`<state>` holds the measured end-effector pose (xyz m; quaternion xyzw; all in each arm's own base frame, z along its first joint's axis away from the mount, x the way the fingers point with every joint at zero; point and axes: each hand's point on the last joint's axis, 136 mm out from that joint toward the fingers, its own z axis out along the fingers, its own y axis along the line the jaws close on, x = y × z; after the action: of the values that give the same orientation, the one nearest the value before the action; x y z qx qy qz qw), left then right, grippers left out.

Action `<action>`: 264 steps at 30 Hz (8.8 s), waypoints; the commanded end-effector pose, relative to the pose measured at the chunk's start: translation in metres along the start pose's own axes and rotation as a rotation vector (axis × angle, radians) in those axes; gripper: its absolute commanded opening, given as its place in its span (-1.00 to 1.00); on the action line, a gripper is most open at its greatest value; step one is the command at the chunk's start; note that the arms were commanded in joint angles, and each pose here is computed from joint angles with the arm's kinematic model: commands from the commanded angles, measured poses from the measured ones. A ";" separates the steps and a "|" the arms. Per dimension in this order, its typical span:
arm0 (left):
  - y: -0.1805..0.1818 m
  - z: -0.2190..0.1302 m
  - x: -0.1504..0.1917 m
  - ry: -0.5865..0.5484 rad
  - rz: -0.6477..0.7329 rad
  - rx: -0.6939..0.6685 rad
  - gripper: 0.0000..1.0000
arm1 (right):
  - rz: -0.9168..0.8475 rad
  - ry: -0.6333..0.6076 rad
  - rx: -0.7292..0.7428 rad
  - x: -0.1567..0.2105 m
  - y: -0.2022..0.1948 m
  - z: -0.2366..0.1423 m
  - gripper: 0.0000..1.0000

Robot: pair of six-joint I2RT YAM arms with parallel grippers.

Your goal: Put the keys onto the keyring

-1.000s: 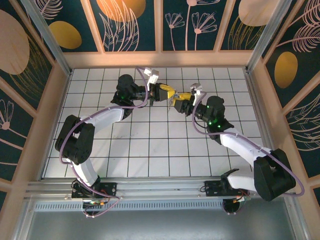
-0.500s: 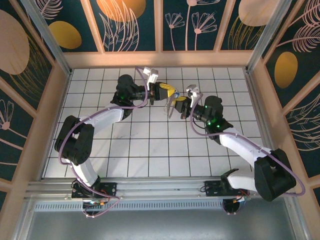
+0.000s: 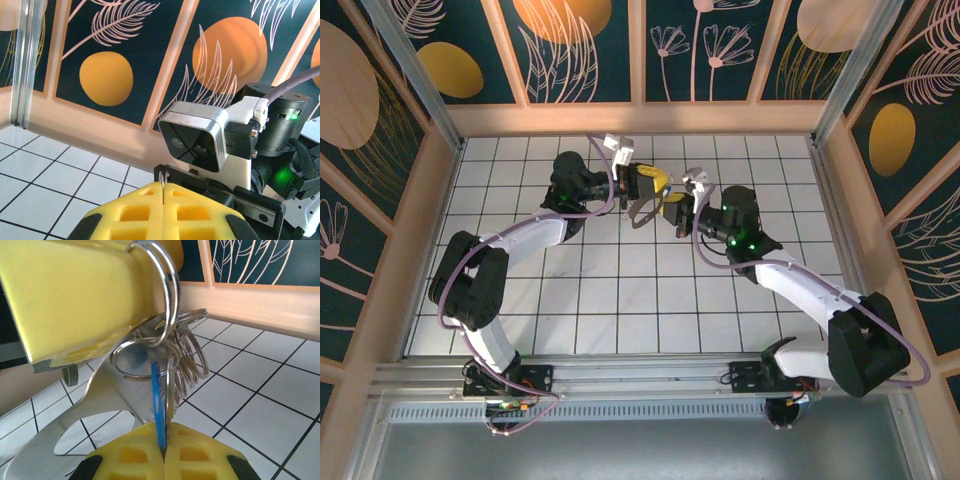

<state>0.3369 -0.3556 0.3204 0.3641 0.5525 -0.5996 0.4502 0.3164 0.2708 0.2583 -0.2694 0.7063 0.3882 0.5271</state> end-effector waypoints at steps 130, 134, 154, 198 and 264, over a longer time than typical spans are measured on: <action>0.026 -0.006 -0.044 -0.187 -0.076 -0.134 -0.42 | 0.362 -0.294 -0.277 -0.087 -0.037 -0.023 -1.00; 0.037 -0.013 -0.047 -0.149 -0.059 -0.148 -0.39 | 0.348 -0.245 -0.282 -0.087 -0.043 -0.018 -1.00; 0.064 -0.010 -0.034 0.038 -0.062 -0.074 -0.34 | 0.360 -0.136 -0.399 -0.084 -0.053 0.001 -1.00; 0.057 0.006 -0.015 0.086 -0.119 0.058 -0.48 | 0.355 -0.114 -0.429 -0.079 -0.046 0.013 -1.00; 0.021 0.007 -0.038 -0.055 -0.100 0.032 -1.00 | 0.096 -0.112 -0.043 -0.036 -0.029 0.005 -0.76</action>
<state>0.3764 -0.3604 0.3212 0.3180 0.5777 -0.6390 0.3959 0.3620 0.2476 0.2772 -0.1913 0.6933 0.4343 0.5423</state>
